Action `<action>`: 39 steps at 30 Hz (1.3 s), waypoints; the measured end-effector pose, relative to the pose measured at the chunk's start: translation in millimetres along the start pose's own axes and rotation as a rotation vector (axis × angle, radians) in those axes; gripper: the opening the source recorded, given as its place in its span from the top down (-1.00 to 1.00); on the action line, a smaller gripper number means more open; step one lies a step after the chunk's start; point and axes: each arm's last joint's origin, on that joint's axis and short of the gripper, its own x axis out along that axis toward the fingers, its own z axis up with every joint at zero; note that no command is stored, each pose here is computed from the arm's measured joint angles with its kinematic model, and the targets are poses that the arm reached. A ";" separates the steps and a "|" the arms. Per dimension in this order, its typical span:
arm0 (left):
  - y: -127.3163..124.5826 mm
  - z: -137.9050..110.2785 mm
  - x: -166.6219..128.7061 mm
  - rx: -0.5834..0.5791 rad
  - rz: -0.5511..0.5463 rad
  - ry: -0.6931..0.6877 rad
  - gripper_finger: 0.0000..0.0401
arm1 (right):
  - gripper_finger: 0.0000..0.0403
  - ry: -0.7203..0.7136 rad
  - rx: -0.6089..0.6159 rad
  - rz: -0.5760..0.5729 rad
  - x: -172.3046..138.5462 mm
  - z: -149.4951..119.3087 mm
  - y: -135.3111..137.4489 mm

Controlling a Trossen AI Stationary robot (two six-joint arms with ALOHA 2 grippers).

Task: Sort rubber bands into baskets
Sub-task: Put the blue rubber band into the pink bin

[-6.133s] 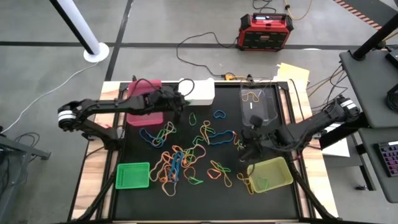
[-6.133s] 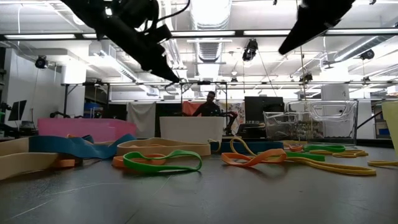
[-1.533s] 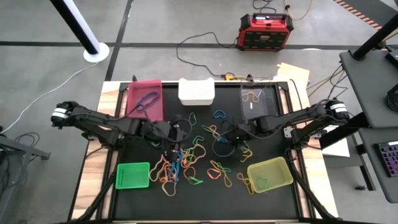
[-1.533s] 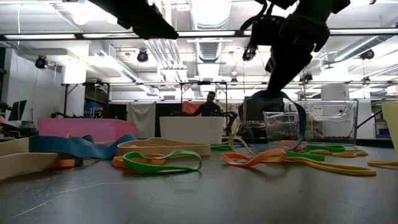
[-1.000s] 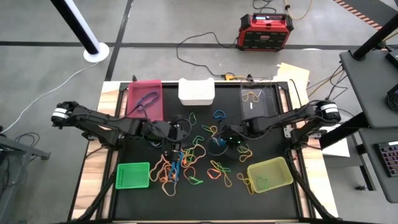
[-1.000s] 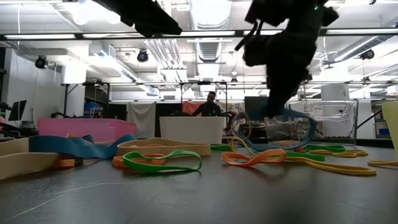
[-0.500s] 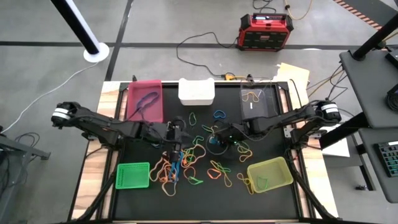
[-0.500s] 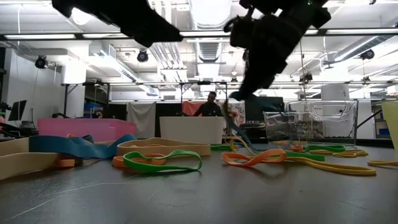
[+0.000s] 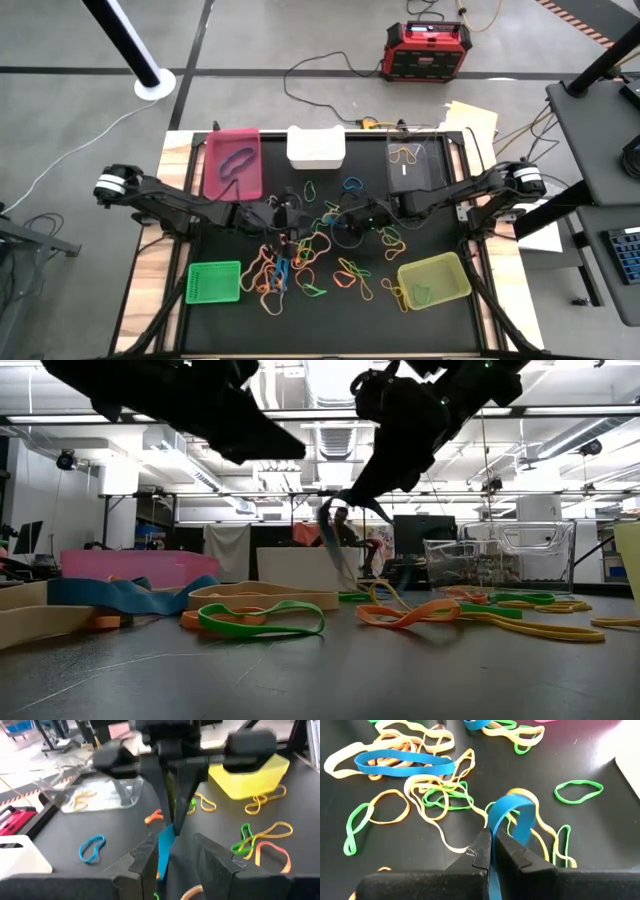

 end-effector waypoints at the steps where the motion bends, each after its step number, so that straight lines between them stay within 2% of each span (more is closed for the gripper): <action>1: -0.9 -0.4 3.2 -0.001 0.000 -0.003 0.46 | 0.96 -0.003 0.000 0.000 0.0 0.3 0.0; 6: -5.2 0.1 19.2 0.011 0.000 0.017 0.46 | 0.96 -0.013 -0.008 0.003 0.0 1.2 0.5; 15: -3.9 -16.1 33.6 0.014 0.015 0.129 0.46 | 0.96 -0.034 -0.108 0.068 -6.8 2.7 14.9; 21: -0.9 -12.2 31.6 0.004 0.022 0.111 0.46 | 0.96 -0.067 -0.176 0.087 -12.3 5.5 21.9; 31: 1.5 3.6 21.1 0.041 -0.008 0.053 0.48 | 0.96 -0.073 -0.183 0.086 -12.5 6.1 21.8; 34: 1.8 2.5 21.1 0.050 -0.008 0.064 0.58 | 0.96 -0.074 -0.183 0.086 -12.5 6.2 21.8; 39: 1.7 2.4 21.0 0.066 -0.009 0.065 0.95 | 0.95 -0.079 -0.171 0.083 -12.5 6.7 21.8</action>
